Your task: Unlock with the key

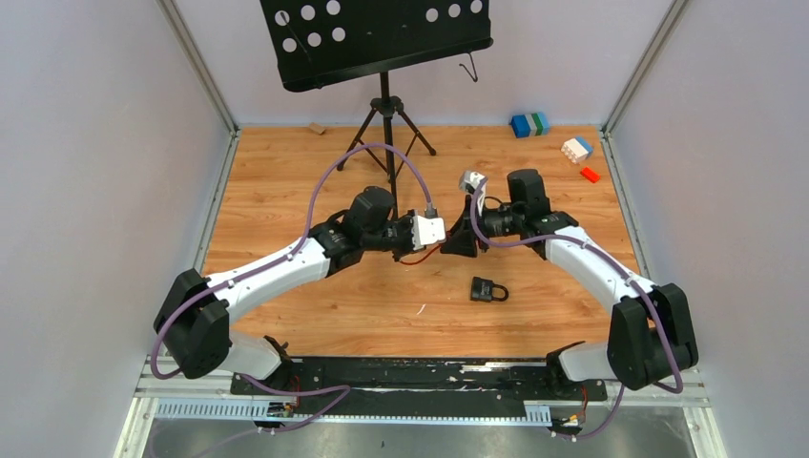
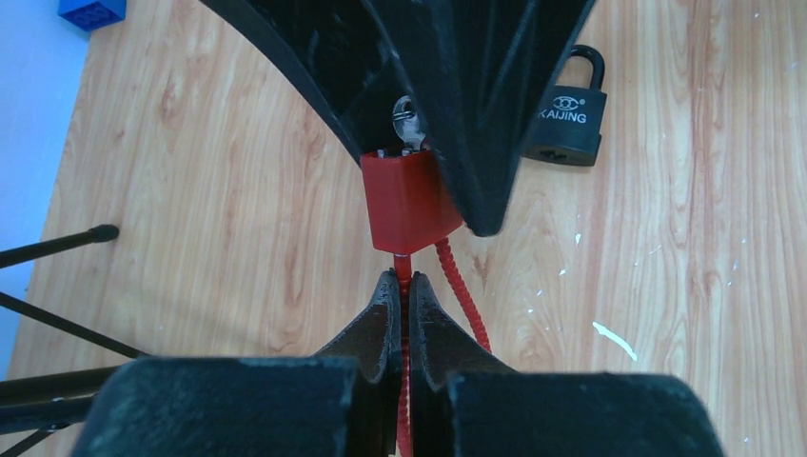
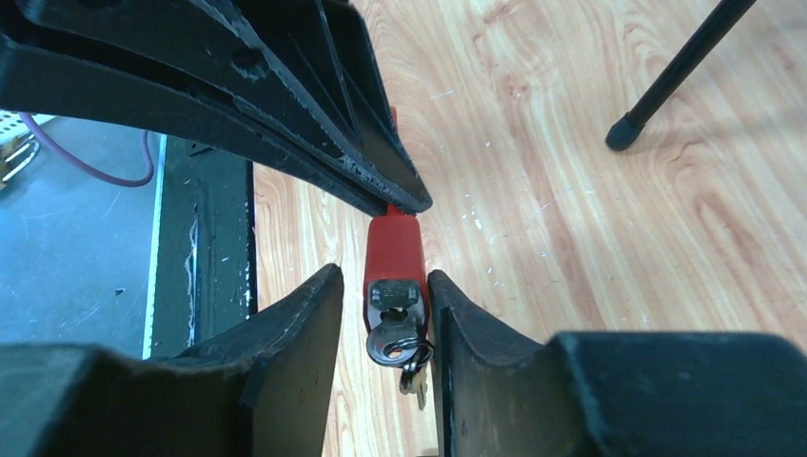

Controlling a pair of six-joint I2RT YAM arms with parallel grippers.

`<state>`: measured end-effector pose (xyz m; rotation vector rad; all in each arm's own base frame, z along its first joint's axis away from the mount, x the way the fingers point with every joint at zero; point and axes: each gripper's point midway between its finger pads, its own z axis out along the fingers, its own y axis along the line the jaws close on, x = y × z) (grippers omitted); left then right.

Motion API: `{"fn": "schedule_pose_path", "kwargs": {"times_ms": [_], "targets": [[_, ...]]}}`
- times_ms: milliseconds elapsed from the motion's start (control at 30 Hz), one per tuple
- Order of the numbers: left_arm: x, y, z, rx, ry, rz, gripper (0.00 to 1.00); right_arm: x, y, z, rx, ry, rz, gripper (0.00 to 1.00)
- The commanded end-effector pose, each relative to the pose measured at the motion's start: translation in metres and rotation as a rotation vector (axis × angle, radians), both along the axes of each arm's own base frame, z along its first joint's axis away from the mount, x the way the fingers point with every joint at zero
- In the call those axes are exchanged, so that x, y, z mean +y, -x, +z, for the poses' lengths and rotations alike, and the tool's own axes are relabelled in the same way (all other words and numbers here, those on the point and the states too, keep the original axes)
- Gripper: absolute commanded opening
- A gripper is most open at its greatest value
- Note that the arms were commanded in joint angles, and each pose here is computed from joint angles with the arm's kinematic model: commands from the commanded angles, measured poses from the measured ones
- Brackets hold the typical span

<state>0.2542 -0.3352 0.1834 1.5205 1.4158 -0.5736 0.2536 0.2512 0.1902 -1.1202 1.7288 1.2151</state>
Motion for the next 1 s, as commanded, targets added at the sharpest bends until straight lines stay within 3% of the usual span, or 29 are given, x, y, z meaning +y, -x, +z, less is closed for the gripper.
{"fn": "schedule_pose_path", "kwargs": {"times_ms": [0, 400, 733, 833, 967], "targets": [[-0.005, -0.003, 0.023, -0.093, 0.002, -0.024, 0.0, 0.007, 0.005, 0.004, -0.023, 0.008, 0.056, 0.41], [-0.008, 0.002, 0.01, -0.1, -0.051, -0.046, 0.0, 0.012, 0.003, 0.0, -0.009, 0.025, 0.063, 0.52], [-0.011, 0.004, 0.013, -0.098, -0.041, -0.046, 0.0, 0.019, 0.005, -0.01, 0.018, 0.048, 0.085, 0.46], [-0.011, 0.005, 0.014, -0.096, -0.037, -0.047, 0.0, 0.019, 0.005, -0.01, 0.017, 0.048, 0.086, 0.33], [-0.01, 0.005, 0.012, -0.096, -0.042, -0.046, 0.0, 0.02, 0.006, -0.006, 0.008, 0.043, 0.09, 0.02]]}}
